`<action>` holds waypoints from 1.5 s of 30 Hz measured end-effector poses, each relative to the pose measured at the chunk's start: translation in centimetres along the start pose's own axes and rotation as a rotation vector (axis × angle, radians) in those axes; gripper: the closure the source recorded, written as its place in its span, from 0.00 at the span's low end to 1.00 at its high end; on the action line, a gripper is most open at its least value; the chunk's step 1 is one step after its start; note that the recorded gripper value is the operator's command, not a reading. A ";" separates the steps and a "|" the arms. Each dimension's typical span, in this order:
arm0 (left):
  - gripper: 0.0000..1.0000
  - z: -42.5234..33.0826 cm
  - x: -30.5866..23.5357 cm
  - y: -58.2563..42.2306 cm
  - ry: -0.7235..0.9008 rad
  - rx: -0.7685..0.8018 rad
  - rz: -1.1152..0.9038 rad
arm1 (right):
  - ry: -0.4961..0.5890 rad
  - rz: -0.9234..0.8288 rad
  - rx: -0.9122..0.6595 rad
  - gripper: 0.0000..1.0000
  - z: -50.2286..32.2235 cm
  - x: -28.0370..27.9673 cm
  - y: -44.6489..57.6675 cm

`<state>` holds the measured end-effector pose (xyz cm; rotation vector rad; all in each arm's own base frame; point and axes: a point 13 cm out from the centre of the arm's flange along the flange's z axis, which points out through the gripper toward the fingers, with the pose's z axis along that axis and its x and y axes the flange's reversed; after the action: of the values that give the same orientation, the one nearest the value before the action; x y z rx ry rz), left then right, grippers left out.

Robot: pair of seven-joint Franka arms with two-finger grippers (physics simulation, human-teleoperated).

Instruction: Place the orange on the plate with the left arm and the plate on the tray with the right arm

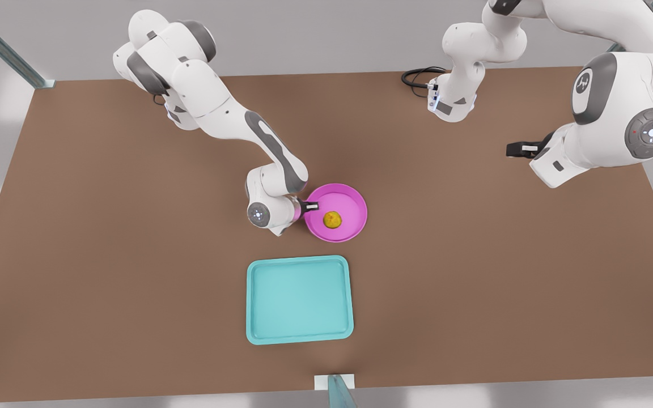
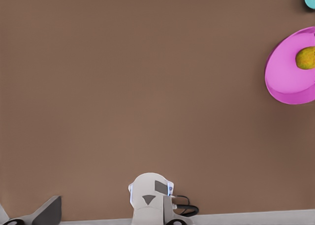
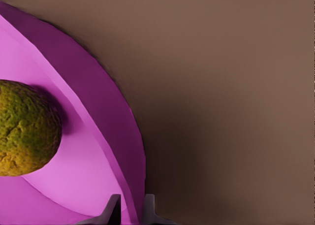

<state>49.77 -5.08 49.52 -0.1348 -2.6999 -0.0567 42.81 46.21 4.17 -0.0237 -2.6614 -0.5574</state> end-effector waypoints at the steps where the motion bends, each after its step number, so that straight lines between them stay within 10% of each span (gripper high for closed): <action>1: 0.00 0.0 0.0 0.0 0.000 0.000 0.002 | 0.000 0.001 0.001 0.70 0.0 0.0 0.0; 39: 0.00 -4.0 -3.1 2.2 -0.203 -0.004 -0.010 | -0.303 0.151 -0.269 0.79 -20.0 -21.7 -6.1; 40: 0.00 -3.9 -3.0 2.2 -0.200 -0.004 -0.010 | -0.298 0.150 -0.270 0.24 -19.9 -21.5 -5.8; 41: 0.00 -3.9 -3.0 2.2 -0.197 -0.004 -0.010 | -0.293 0.148 -0.271 0.00 -19.7 -21.4 -5.6; 45: 0.00 -3.8 -2.7 2.8 -0.188 -0.003 -0.020 | -0.289 0.141 -0.276 0.00 -20.4 -20.8 -4.8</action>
<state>54.13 -2.77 51.81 -0.1190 -2.8893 -0.0565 69.41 35.35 10.89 -0.3963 -2.8035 -0.9298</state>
